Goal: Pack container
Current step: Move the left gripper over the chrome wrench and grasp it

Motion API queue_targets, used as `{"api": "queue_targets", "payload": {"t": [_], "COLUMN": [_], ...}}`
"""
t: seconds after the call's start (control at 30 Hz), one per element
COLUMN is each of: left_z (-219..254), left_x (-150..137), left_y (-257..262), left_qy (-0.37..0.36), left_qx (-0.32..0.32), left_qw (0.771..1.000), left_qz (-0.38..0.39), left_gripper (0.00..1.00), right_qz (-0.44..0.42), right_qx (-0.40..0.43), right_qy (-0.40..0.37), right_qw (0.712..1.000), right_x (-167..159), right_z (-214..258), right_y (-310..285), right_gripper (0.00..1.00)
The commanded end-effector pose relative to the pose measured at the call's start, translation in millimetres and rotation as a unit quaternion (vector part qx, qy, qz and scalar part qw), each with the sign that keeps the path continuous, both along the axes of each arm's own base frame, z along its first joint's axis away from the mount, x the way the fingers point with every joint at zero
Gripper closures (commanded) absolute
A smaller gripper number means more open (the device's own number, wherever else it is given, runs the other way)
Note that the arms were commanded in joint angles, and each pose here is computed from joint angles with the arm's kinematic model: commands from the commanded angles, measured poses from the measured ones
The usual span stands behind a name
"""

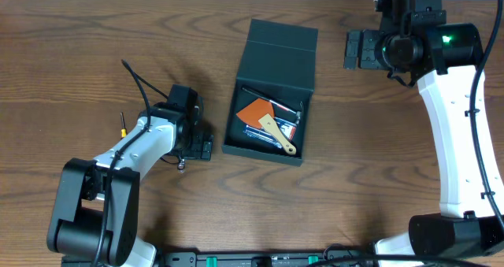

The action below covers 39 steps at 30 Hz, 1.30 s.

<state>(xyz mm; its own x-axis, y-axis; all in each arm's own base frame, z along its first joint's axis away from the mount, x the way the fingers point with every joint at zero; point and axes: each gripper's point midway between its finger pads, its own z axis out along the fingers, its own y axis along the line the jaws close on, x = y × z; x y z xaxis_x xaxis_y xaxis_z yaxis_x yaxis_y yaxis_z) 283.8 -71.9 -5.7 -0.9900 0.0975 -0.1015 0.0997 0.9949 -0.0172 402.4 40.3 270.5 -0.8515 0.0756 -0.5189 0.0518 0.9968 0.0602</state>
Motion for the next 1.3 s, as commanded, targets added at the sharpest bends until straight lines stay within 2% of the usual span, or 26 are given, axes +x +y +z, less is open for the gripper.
{"api": "queue_targets", "payload": {"t": [0.0,0.23,0.33,0.5,0.63,0.87,1.1,1.27], "left_z": [-10.9,-11.0,-11.1,-11.2,-11.2,-11.2,-11.2,-11.2], "left_x": [-5.7,-7.6,-9.2,-10.7,-10.8,-11.5,-11.5,-11.6], "left_y": [0.8,1.1,1.5,1.9,1.9,2.1,2.2,2.2], "left_qy": [0.018,0.021,0.025,0.028,0.028,0.029,0.029,0.030], "left_qx": [0.003,0.004,0.004,0.005,0.005,0.006,0.006,0.006], "left_qw": [1.000,1.000,1.000,1.000,1.000,1.000,1.000,1.000], "left_qz": [-0.003,-0.003,-0.003,-0.003,-0.002,-0.003,-0.003,-0.003], "left_gripper": [0.01,0.01,0.15,0.26,0.39,0.54,0.58,0.72], "right_qz": [-0.003,-0.003,-0.003,-0.003,-0.003,-0.003,-0.003,-0.003], "right_qx": [-0.013,-0.013,-0.013,-0.013,-0.013,-0.013,-0.013,-0.013], "right_qy": [0.004,0.005,0.005,0.005,0.005,0.005,0.005,0.005], "right_qw": [1.000,1.000,1.000,1.000,1.000,1.000,1.000,1.000], "right_x": [0.7,0.6,0.6,0.6,0.5,0.4,0.4,0.3], "right_z": [-3.8,-3.9,-3.9,-3.9,-4.0,-4.0,-4.0,-4.1], "right_y": [-6.5,-6.3,-6.3,-6.3,-6.3,-6.3,-6.3,-6.3], "right_gripper": [0.01,0.01,0.01,0.01,0.01,0.01,0.01,0.01]}}
